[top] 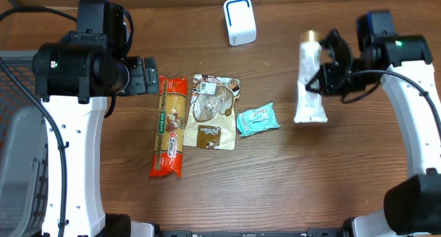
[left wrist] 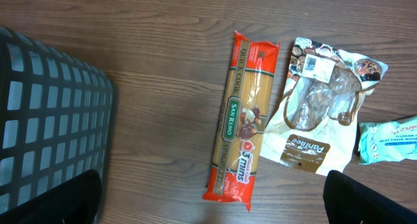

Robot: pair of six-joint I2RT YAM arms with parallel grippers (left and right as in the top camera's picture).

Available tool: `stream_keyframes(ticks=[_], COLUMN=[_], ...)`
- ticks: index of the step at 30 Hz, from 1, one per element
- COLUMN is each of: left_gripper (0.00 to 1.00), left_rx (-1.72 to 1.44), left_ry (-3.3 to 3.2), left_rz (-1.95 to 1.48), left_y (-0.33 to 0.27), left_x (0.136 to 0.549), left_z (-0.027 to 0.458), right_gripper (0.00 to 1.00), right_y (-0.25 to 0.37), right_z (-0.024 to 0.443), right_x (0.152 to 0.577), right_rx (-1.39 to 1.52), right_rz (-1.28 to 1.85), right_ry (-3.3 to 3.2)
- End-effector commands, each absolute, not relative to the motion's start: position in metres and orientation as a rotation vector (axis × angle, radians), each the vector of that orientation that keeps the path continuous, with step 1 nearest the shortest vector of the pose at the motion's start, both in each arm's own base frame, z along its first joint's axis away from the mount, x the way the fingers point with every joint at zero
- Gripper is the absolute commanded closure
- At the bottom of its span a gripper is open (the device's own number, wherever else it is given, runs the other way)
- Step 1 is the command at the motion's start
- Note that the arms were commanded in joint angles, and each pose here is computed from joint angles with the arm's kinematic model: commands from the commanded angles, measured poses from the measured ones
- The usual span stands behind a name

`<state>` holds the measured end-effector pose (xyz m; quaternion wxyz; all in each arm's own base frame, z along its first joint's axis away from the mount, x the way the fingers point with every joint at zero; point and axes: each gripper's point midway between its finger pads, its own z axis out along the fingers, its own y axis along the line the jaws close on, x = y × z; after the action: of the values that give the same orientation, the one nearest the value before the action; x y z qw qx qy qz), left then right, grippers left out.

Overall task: Scan the item barcode
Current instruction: 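Carry the tube to the right edge and release it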

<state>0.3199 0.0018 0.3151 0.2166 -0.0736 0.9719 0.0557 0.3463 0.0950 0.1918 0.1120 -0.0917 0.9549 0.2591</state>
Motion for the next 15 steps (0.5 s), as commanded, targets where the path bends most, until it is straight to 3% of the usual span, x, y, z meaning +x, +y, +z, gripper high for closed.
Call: stream_keyframes(ticks=[1, 15], left_gripper=[0.00, 0.00], left_rx=[-0.223, -0.223], left_ry=[2.684, 2.684], left_rz=[0.169, 0.169], left_y=[0.005, 0.005], left_x=[0.319, 0.319], left_z=[0.317, 0.317], right_gripper=[0.96, 0.96], right_y=[0.085, -0.041], right_z=[0.172, 0.066], right_x=[0.340, 0.341], right_rx=[-0.140, 0.650], right_rz=[0.960, 0.866], right_ry=[2.784, 2.636])
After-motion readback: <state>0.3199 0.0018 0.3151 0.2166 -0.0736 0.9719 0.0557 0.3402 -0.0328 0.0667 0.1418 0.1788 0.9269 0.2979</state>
